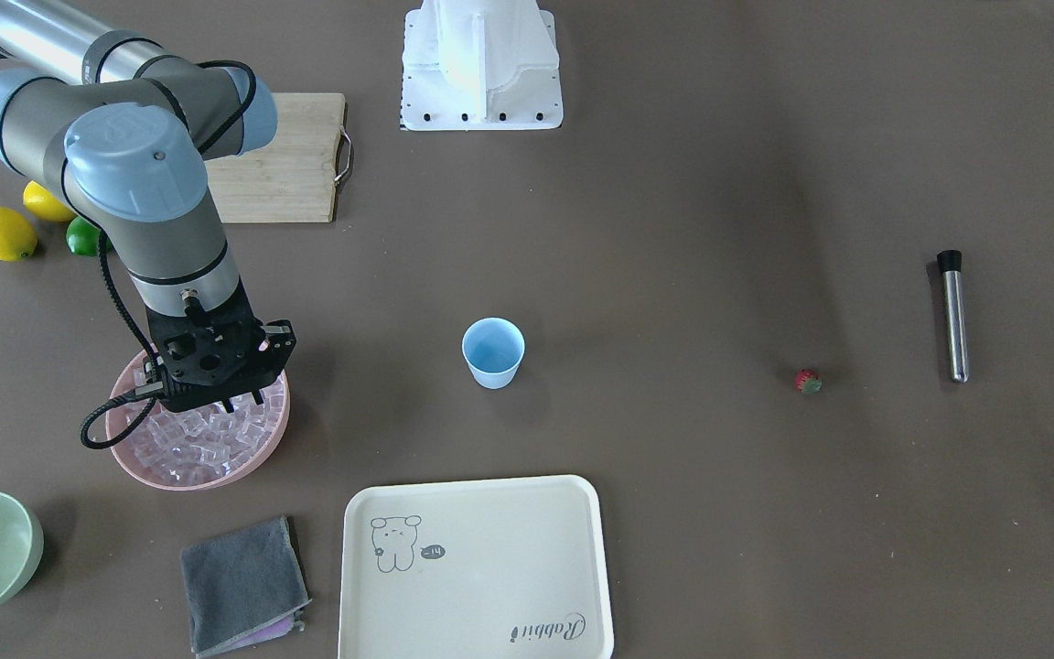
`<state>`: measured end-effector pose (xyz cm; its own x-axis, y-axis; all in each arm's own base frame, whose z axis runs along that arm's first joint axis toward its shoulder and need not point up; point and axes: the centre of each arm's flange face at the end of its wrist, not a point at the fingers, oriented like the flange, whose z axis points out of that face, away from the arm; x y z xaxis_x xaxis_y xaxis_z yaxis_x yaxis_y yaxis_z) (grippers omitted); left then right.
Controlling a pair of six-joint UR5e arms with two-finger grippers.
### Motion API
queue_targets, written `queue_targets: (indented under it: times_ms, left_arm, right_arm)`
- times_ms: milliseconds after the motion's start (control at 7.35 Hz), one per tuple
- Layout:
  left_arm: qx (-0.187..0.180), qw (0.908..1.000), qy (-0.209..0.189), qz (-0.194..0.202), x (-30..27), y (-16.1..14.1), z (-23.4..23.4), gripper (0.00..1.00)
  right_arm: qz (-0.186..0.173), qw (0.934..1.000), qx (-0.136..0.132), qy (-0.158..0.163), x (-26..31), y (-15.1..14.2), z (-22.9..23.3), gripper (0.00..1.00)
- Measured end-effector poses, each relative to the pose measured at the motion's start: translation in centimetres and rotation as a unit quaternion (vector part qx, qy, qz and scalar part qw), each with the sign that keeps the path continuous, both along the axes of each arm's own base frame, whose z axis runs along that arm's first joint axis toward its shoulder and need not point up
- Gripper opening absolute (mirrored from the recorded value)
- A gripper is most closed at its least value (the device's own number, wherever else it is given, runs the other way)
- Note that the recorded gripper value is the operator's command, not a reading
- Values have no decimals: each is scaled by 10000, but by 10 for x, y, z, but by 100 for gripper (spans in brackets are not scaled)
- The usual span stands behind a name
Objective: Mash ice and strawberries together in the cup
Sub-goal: 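Carry the ice cube with the right gripper over the light-blue cup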
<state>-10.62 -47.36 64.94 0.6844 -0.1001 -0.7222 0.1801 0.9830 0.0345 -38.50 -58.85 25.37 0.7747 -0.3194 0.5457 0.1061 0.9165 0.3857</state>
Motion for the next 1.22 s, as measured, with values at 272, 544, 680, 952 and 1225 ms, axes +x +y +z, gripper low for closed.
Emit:
queue_targets:
  times_ms: [272,544,680,952,1225]
  left_arm:
    - [38,10000,-3,-1,0,-1,-4,98]
    - [177,9998,-17,4,0,-1,-12,98]
    - [220,9998,-21,4,0,0,-14,98]
    - [231,9997,-22,2,0,1,-14,98]
    - [217,9998,-20,2,0,1,-12,98]
  right_arm:
    - [235,9987,-202,-405,-42,21,-52,3]
    - [410,9940,-295,-965,-104,51,-97,3]
    - [541,9914,-283,-1161,-141,61,-110,3]
    - [685,9889,-190,-1302,-186,72,-124,36]
    - [705,9890,-158,-1292,-193,72,-121,99]
